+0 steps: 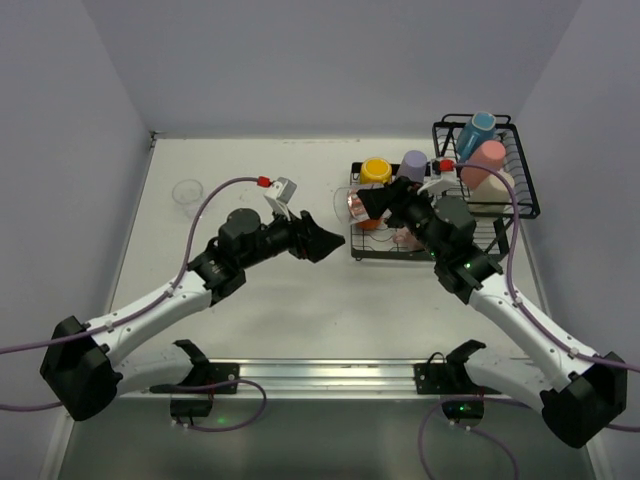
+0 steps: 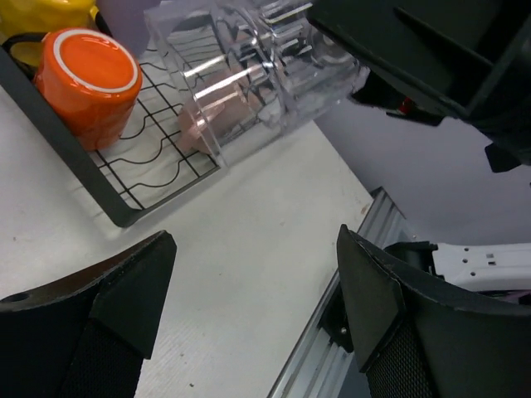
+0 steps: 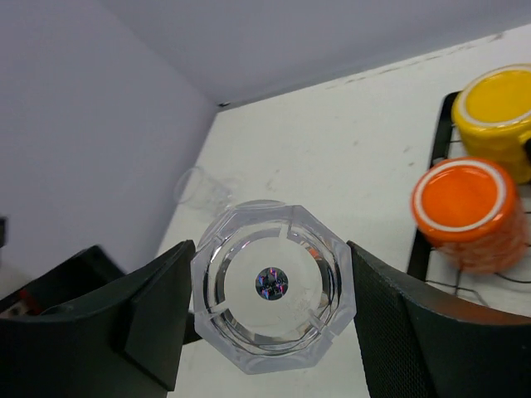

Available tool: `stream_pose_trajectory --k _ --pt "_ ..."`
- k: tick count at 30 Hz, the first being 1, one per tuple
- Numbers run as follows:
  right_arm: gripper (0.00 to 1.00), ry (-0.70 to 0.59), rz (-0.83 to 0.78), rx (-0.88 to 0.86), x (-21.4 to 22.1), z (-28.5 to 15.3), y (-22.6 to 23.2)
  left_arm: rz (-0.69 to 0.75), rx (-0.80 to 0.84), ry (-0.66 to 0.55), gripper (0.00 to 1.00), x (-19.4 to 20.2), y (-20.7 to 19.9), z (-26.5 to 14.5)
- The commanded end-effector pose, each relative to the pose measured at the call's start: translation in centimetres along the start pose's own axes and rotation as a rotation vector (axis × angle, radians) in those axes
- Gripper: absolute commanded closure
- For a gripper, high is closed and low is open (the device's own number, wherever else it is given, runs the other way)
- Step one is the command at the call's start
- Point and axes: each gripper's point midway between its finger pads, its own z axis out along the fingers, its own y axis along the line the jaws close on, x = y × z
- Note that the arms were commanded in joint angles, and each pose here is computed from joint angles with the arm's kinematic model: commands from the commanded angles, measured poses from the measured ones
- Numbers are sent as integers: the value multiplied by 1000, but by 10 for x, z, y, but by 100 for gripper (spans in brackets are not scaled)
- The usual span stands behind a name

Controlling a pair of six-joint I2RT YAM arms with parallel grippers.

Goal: Unload the cups from the dish rack

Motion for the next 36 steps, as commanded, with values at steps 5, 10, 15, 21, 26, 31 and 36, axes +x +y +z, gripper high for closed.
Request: stream_pose_trajectory --k 5,10,15,21,26,31,36 --pt "56 65 160 -348 8 -21 64 -91 147 -148 23 -29 -27 10" --pt "56 145 232 -386 34 -15 62 -95 171 -192 47 -33 -29 7" --pt "56 208 324 -446 52 -13 66 -66 158 -230 91 -40 -29 3" --pt "6 272 357 -427 75 -8 56 14 -44 -266 100 -56 0 -3" --pt "1 312 312 -332 95 -10 32 112 -382 -224 100 -81 48 -3" --pt "1 329 220 -241 107 -20 8 138 -657 -116 100 -108 114 -14" --pt "1 399 101 -200 117 -29 -3 107 -851 69 100 -132 179 -49"
